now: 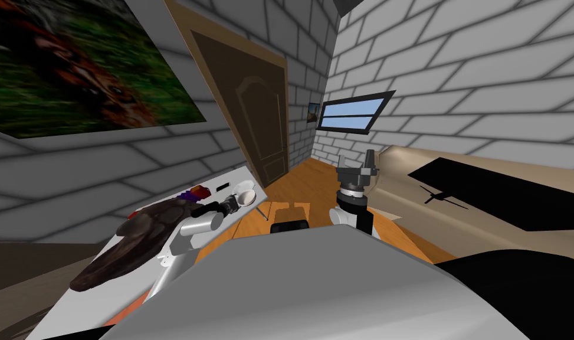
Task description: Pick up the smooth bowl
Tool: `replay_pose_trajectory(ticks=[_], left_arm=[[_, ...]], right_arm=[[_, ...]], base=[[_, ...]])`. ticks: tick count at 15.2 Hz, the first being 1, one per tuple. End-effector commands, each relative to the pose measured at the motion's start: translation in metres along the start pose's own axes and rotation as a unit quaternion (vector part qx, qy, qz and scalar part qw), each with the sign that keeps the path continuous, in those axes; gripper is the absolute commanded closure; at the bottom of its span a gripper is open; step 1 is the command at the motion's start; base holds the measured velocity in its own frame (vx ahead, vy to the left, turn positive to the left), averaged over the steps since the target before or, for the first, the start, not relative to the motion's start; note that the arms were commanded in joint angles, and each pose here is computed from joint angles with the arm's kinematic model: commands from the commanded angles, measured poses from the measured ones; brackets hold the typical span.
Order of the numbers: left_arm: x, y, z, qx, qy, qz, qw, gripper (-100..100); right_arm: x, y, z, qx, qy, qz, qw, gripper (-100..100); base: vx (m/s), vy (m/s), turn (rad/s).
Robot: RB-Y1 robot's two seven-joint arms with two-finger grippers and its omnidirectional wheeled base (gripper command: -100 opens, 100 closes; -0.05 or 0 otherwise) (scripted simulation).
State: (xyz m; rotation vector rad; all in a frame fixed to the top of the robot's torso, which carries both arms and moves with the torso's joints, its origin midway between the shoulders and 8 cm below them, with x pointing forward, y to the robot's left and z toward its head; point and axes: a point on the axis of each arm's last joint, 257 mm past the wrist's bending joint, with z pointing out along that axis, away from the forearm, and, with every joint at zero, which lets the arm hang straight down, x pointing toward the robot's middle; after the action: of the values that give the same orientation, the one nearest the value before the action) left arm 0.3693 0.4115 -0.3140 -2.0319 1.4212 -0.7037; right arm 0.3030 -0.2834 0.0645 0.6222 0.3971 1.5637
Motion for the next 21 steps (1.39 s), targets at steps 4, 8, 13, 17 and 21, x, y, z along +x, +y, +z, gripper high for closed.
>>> replay_pose_trajectory(ticks=[4, 8, 13, 17, 21], left_arm=[[-0.009, 0.022, 0.000, -0.049, -0.013, -0.015, 0.9986, -100], [-0.017, 0.038, -0.001, -0.090, -0.023, -0.035, 0.9951, -100], [-0.023, 0.055, -0.005, -0.128, -0.033, -0.044, 0.9902, -100], [-0.029, 0.073, -0.011, -0.172, -0.043, -0.061, 0.9823, -100], [-0.033, 0.087, -0.017, -0.207, -0.051, -0.075, 0.9740, -100]], right_arm=[[0.000, 0.000, 0.000, 0.000, 0.000, 0.000, 1.0000, 0], [0.000, 0.000, 0.000, 0.000, 0.000, 0.000, 1.0000, 0], [0.000, 0.000, 0.000, 0.000, 0.000, 0.000, 1.0000, 0], [0.000, 0.000, 0.000, 0.000, 0.000, 0.000, 1.0000, 0], [0.000, 0.000, 0.000, 0.000, 0.000, 0.000, 1.0000, 0]], base=[[0.039, -0.031, -0.015], [0.042, -0.024, -0.019], [0.044, -0.021, -0.018], [0.048, -0.030, -0.023], [0.045, -0.016, -0.018]])
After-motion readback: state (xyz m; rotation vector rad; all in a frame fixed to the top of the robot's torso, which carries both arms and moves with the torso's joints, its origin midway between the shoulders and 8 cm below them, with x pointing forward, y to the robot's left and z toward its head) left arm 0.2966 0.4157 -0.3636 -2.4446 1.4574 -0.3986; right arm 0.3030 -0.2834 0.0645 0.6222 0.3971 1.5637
